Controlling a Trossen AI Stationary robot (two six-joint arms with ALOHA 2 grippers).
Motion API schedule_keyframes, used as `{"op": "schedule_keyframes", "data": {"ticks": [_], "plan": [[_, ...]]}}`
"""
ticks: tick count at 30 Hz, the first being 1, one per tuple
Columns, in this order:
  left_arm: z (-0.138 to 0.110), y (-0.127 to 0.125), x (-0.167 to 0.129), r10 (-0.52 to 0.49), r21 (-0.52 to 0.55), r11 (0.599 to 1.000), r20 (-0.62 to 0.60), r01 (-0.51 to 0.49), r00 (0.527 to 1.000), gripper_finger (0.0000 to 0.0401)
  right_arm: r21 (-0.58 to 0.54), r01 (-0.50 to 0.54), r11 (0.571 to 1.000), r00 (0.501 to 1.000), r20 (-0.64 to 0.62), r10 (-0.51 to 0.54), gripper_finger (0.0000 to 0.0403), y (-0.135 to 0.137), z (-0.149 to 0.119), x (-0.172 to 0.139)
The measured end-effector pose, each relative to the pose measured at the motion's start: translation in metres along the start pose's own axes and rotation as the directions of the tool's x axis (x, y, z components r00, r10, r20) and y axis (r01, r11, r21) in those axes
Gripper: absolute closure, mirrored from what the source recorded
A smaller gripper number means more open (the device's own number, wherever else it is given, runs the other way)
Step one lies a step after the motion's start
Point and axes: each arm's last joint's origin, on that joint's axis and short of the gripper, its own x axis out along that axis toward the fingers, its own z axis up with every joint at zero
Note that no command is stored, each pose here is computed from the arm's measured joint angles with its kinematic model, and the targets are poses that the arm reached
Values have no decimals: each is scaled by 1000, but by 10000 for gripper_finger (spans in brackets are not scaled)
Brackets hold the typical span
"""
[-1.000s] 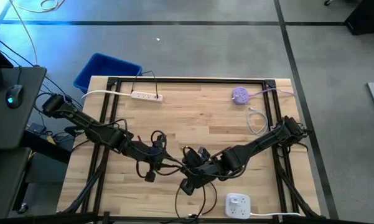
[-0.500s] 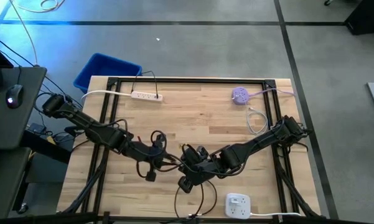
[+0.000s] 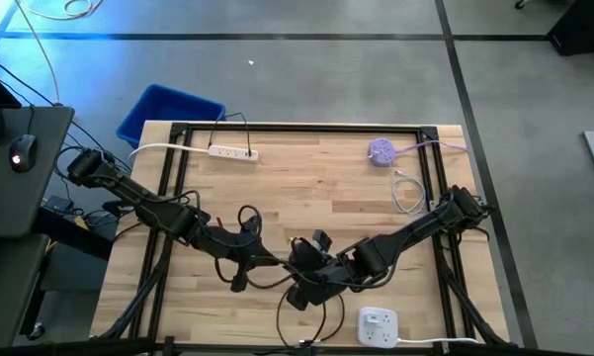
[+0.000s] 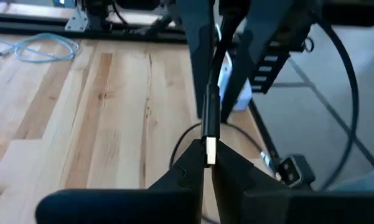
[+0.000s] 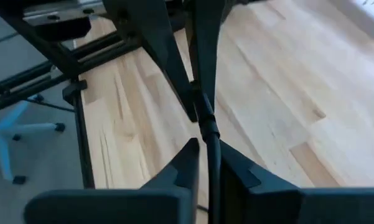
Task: Insert USB
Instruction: Insert the black charger cable into the white charger adapter in the bottom white outlet extension
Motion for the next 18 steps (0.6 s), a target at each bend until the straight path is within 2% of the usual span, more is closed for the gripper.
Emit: {"op": "schedule_keyframes", "data": {"ticks": [6, 9, 13, 18], "plan": [[4, -2, 0, -13, -14, 1000, 45, 14, 999, 401, -7, 39, 999, 994, 101, -38, 282, 5, 2, -4], [6, -2, 0, -16, -27, 999, 57, 18, 998, 401, 1, 43, 999, 992, 117, -43, 265, 5, 3, -5], [6, -2, 0, -17, -34, 999, 60, 19, 998, 401, 1, 37, 999, 993, 111, -37, 269, 5, 3, -5], [6, -2, 0, -16, -40, 999, 59, 18, 998, 401, 1, 33, 999, 993, 110, -33, 313, 6, 2, -5]]}}
